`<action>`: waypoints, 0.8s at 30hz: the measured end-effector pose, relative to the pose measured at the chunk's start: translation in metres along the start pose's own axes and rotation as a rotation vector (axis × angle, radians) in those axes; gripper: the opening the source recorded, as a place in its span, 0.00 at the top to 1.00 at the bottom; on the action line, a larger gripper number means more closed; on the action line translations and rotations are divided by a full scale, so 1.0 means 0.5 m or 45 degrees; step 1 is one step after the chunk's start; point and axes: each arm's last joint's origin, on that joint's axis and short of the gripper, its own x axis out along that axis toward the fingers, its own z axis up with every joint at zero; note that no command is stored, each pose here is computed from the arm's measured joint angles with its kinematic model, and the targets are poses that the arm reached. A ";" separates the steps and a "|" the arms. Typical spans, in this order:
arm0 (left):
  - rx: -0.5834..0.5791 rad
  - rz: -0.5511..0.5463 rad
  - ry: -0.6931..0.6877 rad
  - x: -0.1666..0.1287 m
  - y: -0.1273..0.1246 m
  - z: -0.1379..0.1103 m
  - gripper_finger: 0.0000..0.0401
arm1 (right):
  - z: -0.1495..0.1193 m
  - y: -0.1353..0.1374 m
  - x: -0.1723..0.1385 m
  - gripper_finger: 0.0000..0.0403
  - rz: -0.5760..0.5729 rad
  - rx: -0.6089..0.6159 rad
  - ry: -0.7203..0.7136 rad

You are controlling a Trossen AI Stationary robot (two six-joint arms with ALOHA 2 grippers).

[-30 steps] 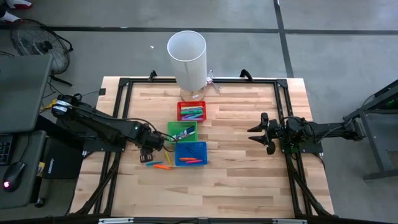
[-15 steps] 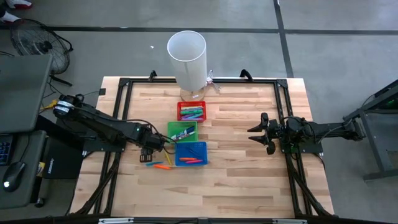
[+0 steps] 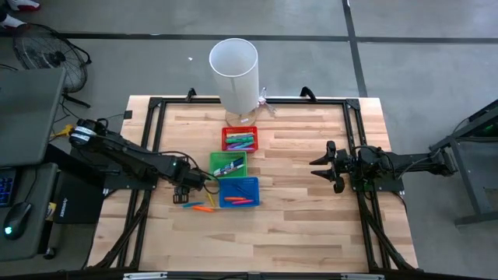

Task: Pick & Place Markers
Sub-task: Put the white and red marker pen into the green bin

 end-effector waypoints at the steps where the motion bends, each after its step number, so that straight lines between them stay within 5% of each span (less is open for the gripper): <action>1: 0.000 0.001 0.011 0.003 -0.001 0.001 0.55 | 0.000 0.000 0.000 0.63 0.000 0.000 0.000; 24: -0.044 0.052 0.123 0.016 -0.008 0.020 0.55 | 0.000 0.000 0.000 0.63 0.000 0.000 0.000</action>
